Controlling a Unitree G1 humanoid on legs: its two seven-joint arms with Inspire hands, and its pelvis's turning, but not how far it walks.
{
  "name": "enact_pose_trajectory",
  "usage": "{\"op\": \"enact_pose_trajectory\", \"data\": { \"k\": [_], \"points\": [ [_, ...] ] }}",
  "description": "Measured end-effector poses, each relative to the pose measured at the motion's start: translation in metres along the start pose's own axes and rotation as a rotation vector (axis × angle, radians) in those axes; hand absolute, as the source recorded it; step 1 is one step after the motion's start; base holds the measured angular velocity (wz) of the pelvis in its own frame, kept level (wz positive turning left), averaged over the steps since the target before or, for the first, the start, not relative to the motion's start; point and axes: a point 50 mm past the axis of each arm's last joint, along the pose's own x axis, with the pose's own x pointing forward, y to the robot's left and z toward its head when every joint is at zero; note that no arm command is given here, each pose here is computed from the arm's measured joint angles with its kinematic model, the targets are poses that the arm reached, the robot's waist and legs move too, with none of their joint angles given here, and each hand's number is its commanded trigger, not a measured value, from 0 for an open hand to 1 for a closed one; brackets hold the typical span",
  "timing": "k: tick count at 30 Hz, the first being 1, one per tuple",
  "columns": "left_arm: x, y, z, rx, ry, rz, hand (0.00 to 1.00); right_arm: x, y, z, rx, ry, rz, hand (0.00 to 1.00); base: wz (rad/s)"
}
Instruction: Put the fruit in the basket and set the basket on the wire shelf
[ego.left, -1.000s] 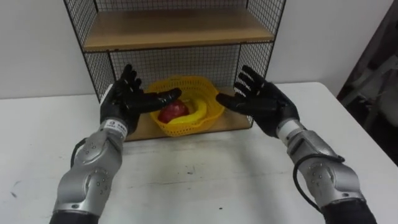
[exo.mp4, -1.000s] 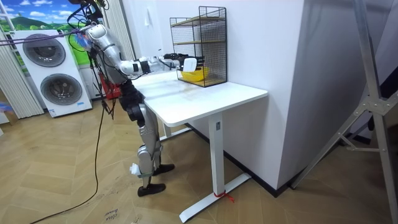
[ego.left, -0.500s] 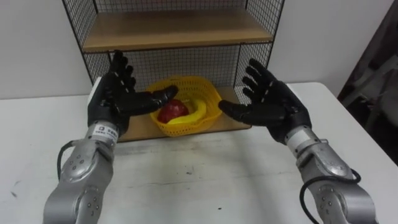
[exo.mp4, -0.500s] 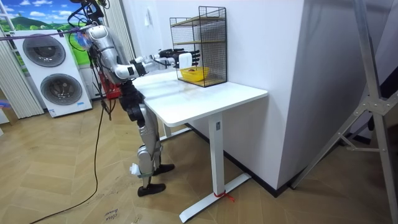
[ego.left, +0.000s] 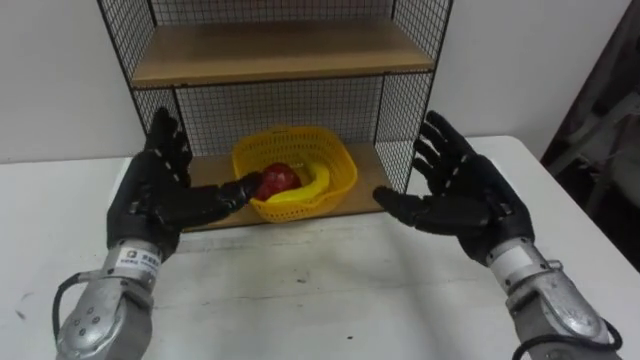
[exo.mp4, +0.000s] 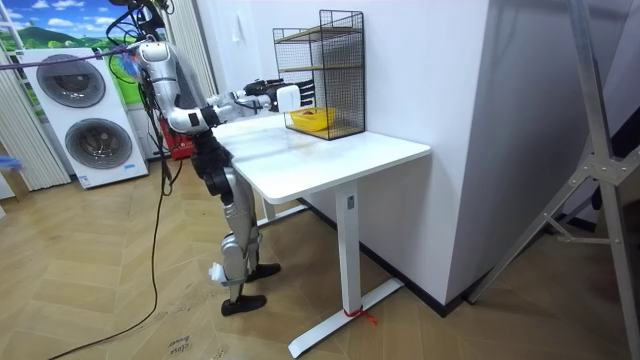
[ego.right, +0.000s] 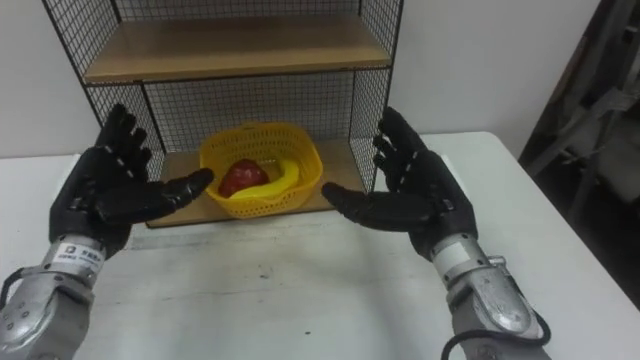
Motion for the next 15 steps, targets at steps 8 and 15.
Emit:
{"op": "enact_pose_trajectory", "data": {
  "k": [8,15],
  "points": [
    [-0.014,0.025,0.006,0.031,-0.028,0.069,0.0,-0.024,-0.022,0.016,-0.044,-0.08,-0.087,0.0,-0.04],
    [-0.028,0.054,0.053,0.114,-0.227,0.189,0.0,-0.052,-0.06,0.059,-0.159,-0.243,-0.338,0.0,0.0]
  ]
}}
